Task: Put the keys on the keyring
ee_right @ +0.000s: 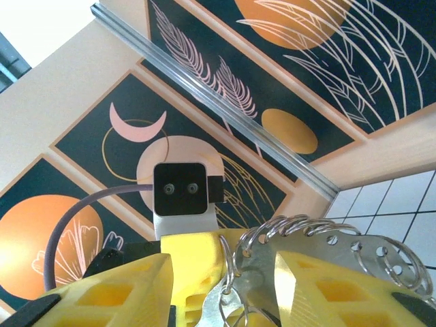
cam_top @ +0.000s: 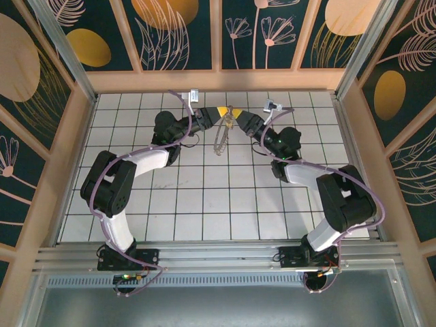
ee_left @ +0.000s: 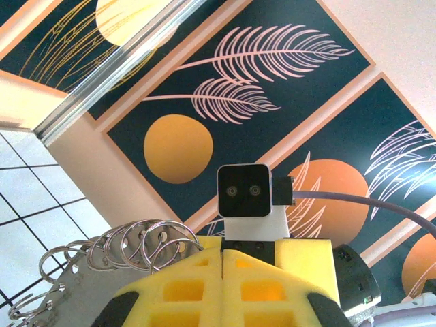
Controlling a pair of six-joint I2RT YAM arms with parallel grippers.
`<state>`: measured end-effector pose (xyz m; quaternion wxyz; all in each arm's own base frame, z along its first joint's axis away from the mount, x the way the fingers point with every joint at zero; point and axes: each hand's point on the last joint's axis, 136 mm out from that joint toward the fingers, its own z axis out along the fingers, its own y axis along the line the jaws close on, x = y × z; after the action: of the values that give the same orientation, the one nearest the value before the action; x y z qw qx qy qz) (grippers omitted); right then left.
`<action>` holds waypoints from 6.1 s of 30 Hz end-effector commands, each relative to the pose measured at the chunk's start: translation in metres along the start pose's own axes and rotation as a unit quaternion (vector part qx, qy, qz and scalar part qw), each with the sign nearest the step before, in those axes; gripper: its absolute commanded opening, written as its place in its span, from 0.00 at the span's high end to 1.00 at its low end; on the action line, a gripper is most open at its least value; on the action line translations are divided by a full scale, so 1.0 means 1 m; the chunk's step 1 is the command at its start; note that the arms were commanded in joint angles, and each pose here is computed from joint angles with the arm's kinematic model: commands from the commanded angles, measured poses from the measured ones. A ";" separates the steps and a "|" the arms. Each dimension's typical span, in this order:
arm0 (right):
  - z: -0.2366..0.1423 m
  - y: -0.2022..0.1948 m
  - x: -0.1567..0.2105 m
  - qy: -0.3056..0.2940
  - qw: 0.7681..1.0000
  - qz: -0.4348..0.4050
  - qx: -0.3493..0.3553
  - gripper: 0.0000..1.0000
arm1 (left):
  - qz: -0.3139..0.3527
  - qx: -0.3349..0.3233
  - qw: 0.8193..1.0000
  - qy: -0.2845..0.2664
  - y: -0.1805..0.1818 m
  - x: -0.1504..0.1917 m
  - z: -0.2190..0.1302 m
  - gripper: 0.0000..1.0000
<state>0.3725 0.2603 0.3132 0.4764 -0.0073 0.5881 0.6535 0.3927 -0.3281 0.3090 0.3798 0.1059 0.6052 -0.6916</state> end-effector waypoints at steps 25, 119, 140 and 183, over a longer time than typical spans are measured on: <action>0.027 0.014 0.003 0.010 0.998 0.003 -0.056 0.80 | 0.030 0.031 0.999 -0.003 -0.016 -0.003 0.005 1.00; -0.003 0.047 0.010 0.028 0.993 -0.046 -0.109 1.00 | 0.200 0.095 0.973 0.066 -0.059 0.021 0.000 1.00; 0.002 0.027 0.005 0.076 0.992 -0.070 -0.076 1.00 | 0.226 0.055 0.972 0.037 -0.073 -0.007 0.002 0.57; 0.011 0.017 0.015 0.241 0.955 -0.112 -0.132 1.00 | 0.217 0.039 0.953 0.207 -0.013 0.001 -0.015 0.68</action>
<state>0.3592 0.2829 0.3020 0.3568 -0.2628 0.6134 0.6538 0.3782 -0.3159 0.3066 0.3777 0.3706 0.6212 -0.5780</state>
